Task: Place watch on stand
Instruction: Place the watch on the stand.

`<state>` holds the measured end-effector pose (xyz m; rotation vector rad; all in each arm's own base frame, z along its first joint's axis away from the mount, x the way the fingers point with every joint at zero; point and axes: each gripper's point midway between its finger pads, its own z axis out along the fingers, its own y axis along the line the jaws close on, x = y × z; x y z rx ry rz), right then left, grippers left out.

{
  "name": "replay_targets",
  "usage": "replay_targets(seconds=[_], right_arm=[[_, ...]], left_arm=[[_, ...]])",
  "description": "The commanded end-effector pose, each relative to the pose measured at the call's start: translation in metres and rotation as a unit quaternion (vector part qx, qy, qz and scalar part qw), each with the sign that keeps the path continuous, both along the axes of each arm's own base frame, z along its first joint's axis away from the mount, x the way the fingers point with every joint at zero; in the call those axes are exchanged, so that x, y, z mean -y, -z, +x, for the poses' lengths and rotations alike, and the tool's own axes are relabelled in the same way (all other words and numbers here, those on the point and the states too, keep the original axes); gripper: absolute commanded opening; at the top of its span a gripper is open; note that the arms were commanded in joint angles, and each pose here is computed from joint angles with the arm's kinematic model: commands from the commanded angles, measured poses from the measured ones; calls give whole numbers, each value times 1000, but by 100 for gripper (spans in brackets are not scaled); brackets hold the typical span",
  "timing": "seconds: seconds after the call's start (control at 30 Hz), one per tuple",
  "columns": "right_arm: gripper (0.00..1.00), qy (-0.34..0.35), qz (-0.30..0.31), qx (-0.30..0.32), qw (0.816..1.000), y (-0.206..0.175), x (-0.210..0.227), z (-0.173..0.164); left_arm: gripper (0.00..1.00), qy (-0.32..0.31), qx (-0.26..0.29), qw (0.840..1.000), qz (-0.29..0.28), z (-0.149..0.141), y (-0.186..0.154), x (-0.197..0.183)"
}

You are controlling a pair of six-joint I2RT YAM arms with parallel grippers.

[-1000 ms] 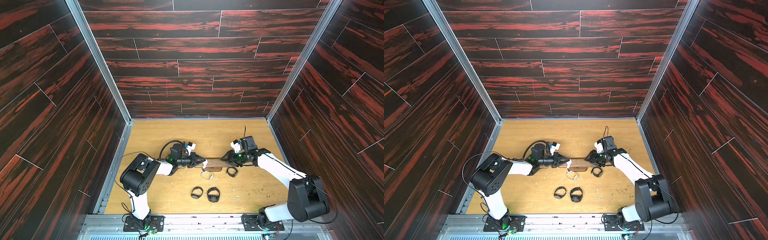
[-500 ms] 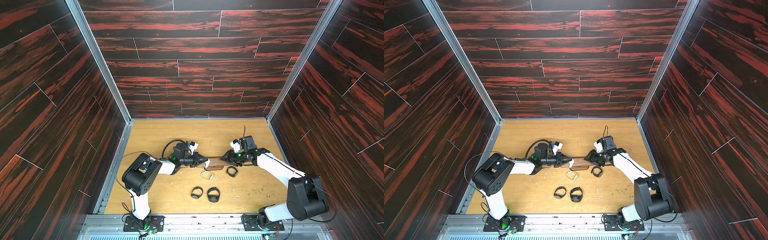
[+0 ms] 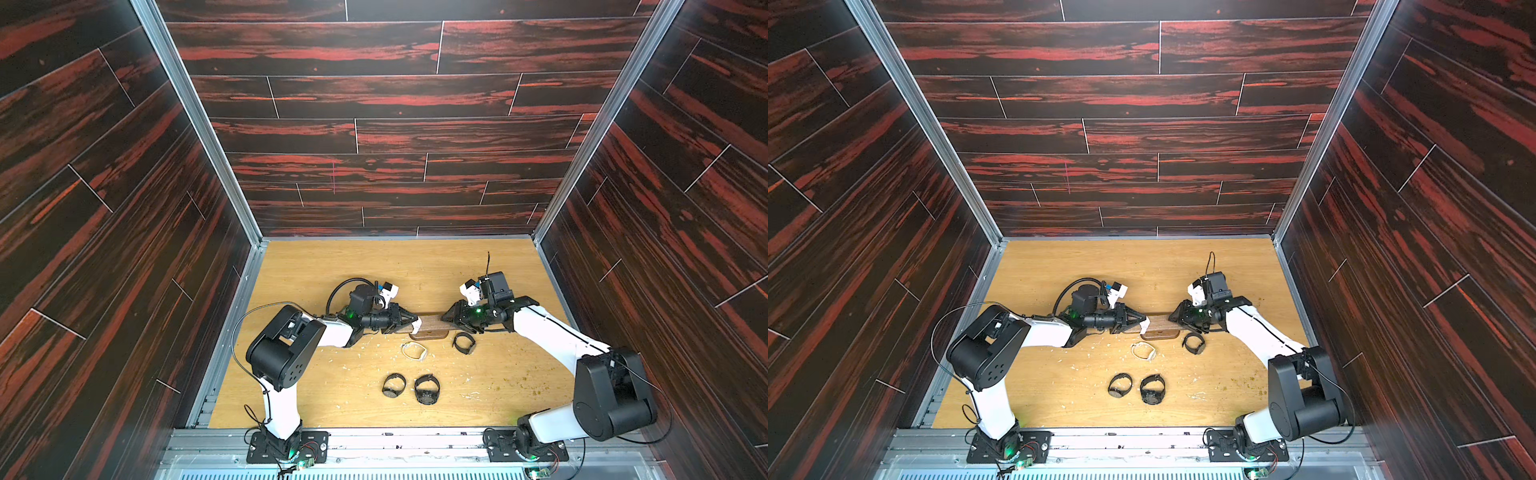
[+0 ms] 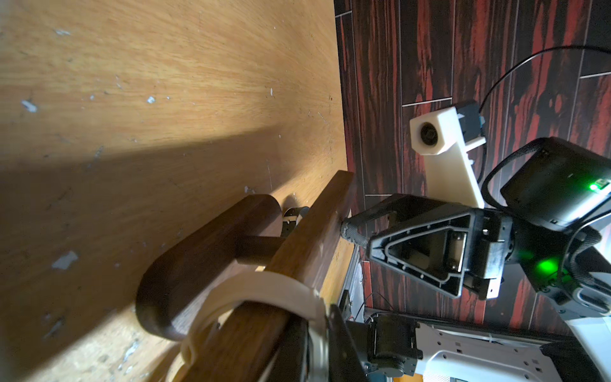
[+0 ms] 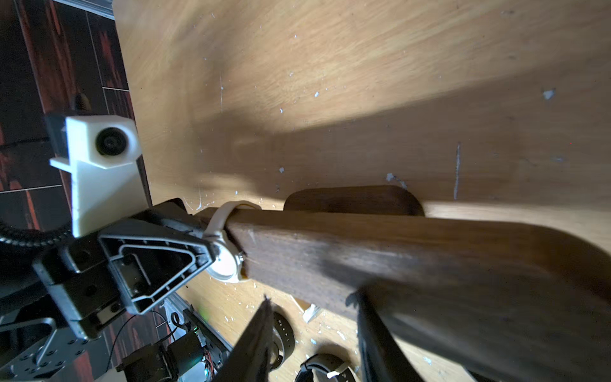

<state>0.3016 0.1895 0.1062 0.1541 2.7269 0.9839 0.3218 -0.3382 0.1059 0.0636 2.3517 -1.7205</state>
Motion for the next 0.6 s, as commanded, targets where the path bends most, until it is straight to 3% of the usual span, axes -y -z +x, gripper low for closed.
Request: replay_targets(seconds=[0.0, 0.17, 0.5, 0.57], right_arm=[[44, -1, -28, -32, 999, 17, 6, -10], [44, -3, -35, -27, 999, 13, 8, -9], [47, -1, -64, -6, 998, 0, 17, -7], [52, -1, -69, -3, 998, -2, 19, -6]], left_arm=[[15, 10, 14, 999, 41, -6, -3, -3], [15, 26, 26, 995, 95, -14, 0, -13], [18, 29, 18, 993, 113, -17, 7, -17], [18, 29, 16, 992, 123, -17, 11, -19]])
